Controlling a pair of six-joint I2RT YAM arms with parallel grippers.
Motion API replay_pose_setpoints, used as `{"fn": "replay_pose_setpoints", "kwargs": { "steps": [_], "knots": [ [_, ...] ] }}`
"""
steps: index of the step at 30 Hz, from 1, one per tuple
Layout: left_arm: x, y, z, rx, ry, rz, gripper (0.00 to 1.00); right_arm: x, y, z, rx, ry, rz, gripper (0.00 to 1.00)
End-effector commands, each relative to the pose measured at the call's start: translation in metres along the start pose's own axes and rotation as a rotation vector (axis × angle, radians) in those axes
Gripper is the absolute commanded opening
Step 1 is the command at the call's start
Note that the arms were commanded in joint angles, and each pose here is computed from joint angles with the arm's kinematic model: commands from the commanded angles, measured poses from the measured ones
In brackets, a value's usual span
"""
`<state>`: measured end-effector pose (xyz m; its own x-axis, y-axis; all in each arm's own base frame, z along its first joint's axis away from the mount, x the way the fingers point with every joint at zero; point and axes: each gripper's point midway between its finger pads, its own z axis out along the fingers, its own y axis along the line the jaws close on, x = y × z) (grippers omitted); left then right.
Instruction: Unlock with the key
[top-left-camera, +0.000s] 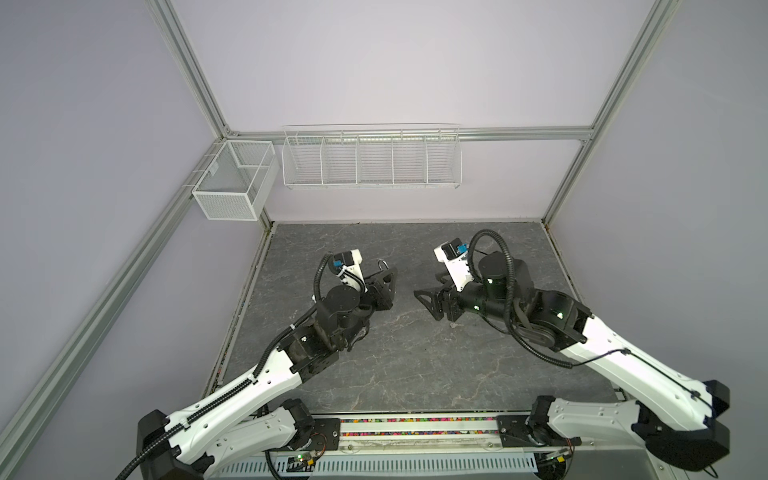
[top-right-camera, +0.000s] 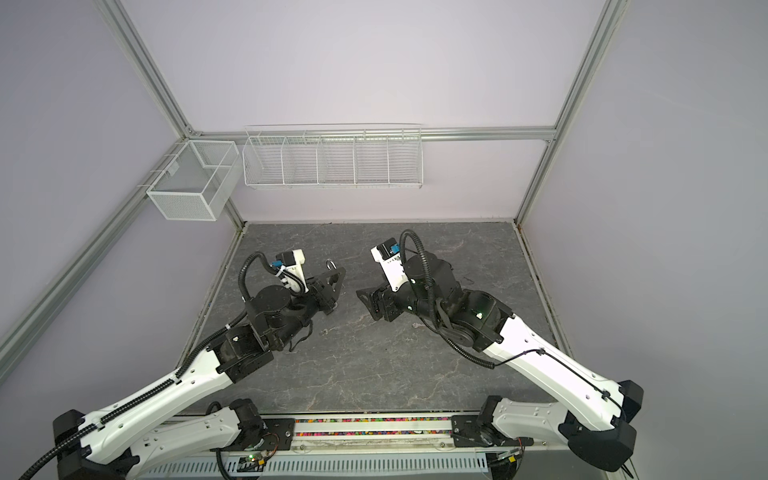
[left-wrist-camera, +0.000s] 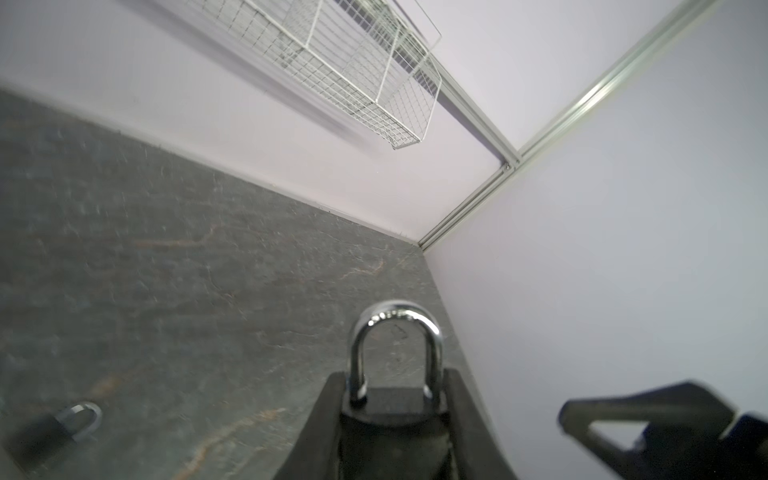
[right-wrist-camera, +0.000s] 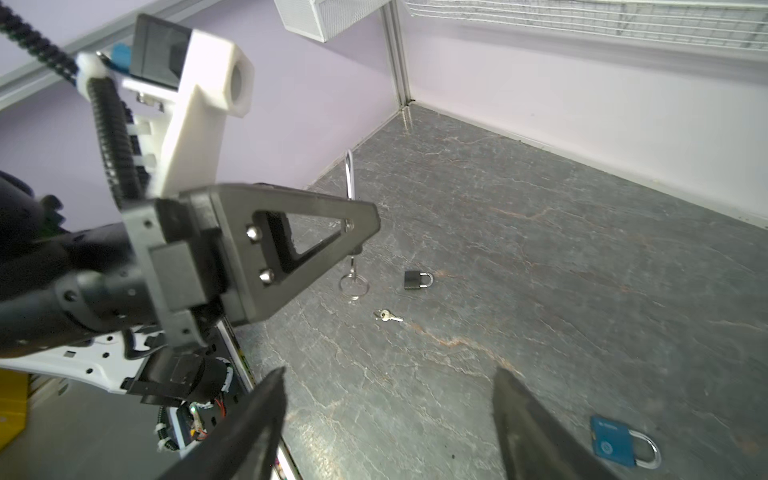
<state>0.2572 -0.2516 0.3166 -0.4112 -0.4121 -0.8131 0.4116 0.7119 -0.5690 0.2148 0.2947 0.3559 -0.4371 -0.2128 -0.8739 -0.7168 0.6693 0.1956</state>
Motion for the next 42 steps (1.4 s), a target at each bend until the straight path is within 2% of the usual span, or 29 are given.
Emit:
{"fn": "replay_pose_setpoints", "kwargs": {
  "steps": [1, 3, 6, 11, 14, 19, 24, 30, 35, 42],
  "knots": [
    [0.012, -0.003, 0.001, 0.089, -0.055, 0.361, 0.0, 0.009, -0.02, 0.0, 0.118, 0.106, -0.026, 0.91],
    [0.021, -0.005, 0.0, 0.139, -0.084, 0.449, 0.0, 0.011, -0.024, 0.004, 0.145, 0.153, 0.0, 0.95],
    [0.035, -0.011, 0.0, 0.21, -0.1, 0.559, 0.0, 0.014, -0.014, 0.014, 0.107, 0.213, 0.019, 1.0],
    [0.05, -0.022, 0.002, 0.284, -0.134, 0.653, 0.0, 0.02, -0.026, 0.033, 0.197, 0.316, 0.014, 0.96],
    [0.058, -0.029, 0.004, 0.307, -0.128, 0.691, 0.0, 0.017, -0.032, 0.042, 0.24, 0.325, 0.016, 0.94],
    [0.062, -0.035, 0.007, 0.315, -0.124, 0.709, 0.0, 0.02, -0.056, 0.053, 0.38, 0.378, -0.01, 0.93],
    [0.064, -0.035, 0.007, 0.314, -0.126, 0.711, 0.0, 0.024, -0.07, 0.056, 0.443, 0.413, -0.02, 0.93],
    [0.066, -0.034, 0.008, 0.308, -0.12, 0.717, 0.0, 0.029, -0.08, 0.052, 0.451, 0.456, -0.025, 0.93],
    [0.068, -0.034, 0.011, 0.311, -0.108, 0.727, 0.0, 0.033, -0.085, 0.044, 0.433, 0.483, -0.032, 0.93],
    [0.066, -0.035, 0.014, 0.299, -0.109, 0.721, 0.0, 0.047, -0.063, 0.035, 0.273, 0.484, -0.03, 0.95]
  ]
}}
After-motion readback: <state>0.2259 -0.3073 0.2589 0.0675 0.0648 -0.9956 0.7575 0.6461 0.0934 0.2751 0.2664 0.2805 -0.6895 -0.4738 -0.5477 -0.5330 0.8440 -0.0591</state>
